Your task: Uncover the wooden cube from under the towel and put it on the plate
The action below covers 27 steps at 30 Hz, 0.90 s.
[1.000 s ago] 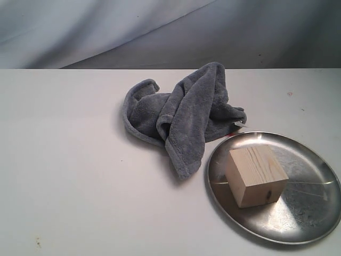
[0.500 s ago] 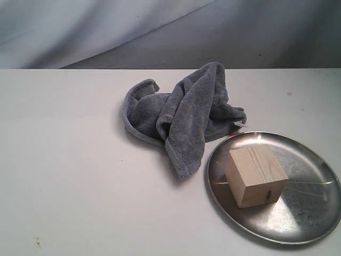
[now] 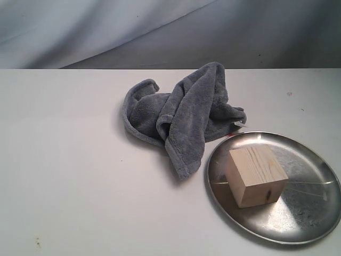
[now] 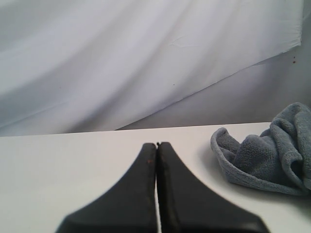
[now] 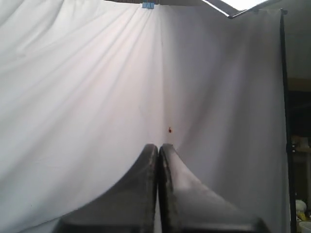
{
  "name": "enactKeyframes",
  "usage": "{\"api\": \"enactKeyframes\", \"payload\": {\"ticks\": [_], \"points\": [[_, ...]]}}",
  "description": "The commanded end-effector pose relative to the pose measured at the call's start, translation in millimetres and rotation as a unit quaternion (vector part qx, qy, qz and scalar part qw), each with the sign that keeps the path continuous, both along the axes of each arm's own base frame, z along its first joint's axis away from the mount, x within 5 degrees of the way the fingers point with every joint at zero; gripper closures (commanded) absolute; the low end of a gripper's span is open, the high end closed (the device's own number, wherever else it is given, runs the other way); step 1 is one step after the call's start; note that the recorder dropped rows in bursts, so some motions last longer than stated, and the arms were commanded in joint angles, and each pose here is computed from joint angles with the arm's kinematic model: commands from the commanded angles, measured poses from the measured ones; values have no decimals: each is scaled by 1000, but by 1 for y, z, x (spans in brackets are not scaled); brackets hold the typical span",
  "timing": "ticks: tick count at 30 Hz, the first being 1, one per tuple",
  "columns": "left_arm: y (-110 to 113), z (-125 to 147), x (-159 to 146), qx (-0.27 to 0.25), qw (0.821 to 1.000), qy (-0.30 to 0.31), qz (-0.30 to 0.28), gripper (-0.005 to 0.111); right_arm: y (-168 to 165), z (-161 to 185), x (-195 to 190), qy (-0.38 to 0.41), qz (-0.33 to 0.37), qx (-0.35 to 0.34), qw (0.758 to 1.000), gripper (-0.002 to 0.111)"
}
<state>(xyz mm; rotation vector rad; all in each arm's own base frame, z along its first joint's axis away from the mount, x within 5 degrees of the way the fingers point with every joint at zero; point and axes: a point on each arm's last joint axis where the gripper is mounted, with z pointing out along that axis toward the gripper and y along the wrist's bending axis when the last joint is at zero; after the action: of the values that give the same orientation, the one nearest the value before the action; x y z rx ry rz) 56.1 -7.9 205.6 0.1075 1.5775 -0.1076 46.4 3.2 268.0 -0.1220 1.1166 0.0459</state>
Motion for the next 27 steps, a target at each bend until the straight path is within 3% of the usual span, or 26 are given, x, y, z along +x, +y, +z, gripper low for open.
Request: {"api": "enactKeyframes", "payload": {"ticks": [1, 5, 12, 27], "points": [[0, 0, 0, -3, 1000, -5, 1, 107, 0, -11, 2, 14, 2, 10, 1000, 108], [0, 0, 0, -3, 1000, -5, 1, 107, -1, -25, 5, 21, 20, 66, 997, 108], [0, 0, 0, -3, 1000, -5, 1, 107, 1, -29, 6, 43, 13, 32, 998, 108], [0, 0, 0, -3, 1000, -5, 1, 107, 12, -66, 10, 243, 53, -43, 968, 108]]}}
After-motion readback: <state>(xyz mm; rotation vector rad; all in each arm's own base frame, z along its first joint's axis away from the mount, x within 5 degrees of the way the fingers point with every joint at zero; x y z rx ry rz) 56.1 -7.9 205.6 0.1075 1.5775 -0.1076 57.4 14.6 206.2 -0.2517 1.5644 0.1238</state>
